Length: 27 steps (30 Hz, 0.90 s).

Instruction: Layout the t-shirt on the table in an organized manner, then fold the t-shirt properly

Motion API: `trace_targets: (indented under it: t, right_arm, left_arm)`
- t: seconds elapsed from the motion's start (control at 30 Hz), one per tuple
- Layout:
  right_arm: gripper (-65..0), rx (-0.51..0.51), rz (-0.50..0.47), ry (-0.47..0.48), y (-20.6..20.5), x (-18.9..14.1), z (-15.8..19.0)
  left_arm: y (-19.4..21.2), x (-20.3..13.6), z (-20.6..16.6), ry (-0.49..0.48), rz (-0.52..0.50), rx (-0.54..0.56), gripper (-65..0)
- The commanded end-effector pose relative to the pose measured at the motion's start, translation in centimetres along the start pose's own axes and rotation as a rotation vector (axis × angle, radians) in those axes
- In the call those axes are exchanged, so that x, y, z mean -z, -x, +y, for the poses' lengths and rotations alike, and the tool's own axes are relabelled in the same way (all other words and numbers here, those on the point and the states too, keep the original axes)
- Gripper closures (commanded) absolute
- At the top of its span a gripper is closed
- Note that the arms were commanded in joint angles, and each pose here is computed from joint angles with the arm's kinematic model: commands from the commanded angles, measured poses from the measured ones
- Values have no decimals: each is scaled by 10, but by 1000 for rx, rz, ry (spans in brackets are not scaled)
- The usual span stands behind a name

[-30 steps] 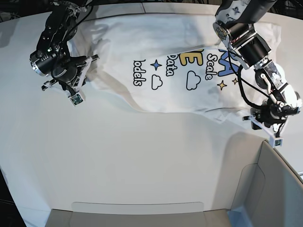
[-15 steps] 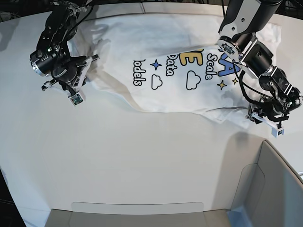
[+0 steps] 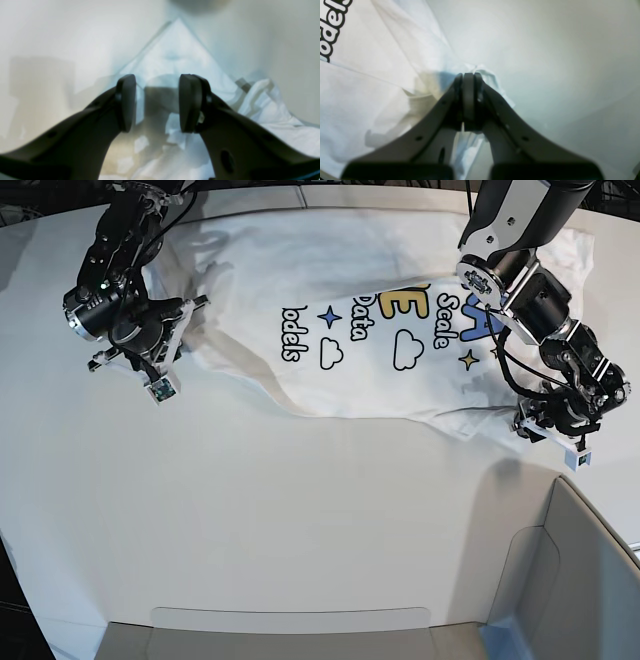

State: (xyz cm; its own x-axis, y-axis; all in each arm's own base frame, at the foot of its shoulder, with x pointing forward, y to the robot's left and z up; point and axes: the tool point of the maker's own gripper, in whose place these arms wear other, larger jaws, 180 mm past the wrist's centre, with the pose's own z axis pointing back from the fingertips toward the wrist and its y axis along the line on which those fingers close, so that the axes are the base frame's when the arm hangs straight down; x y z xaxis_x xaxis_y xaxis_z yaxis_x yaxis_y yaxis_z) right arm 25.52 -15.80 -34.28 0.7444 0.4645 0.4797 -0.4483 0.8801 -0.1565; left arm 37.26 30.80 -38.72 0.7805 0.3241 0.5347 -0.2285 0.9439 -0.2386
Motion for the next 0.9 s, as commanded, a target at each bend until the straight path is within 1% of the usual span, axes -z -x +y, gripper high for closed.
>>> trace_targets:
  t: [0.0,0.2,0.3,0.43,0.5,0.6,0.73,0.87]
  right_arm:
    - [0,-19,-33,12,-8,-4,-4]
    - [0,-19,-33,12,-8,-4,-4]
    - [0,-19,-33,12,-8,-4,-4]
    - [0,-19,-33,12,-8,-4,-4]
    - [0,-20,-32,13,-8,-4,-4]
    - [0,-20,-32,13,-8,-4,-4]
    - [0,-22,-40,19,-11,-5,-6]
    - [0,-33,-56,42,-19,-8,-16]
  left_arm:
    - [-24,-9,0,-1,-61,6,-289]
    - [-22,-5,-7,13,-58,7,-280]
    - [-20,-4,-8,17,-53,7,-235]
    - [0,13,-15,59,20,-14,-154]
    - [-3,17,-21,83,31,-22,-111]
    - [-3,18,-23,90,38,-24,-68]
    - [-3,15,-19,81,53,-21,-51]
    - [-21,4,-8,60,46,-14,-50]
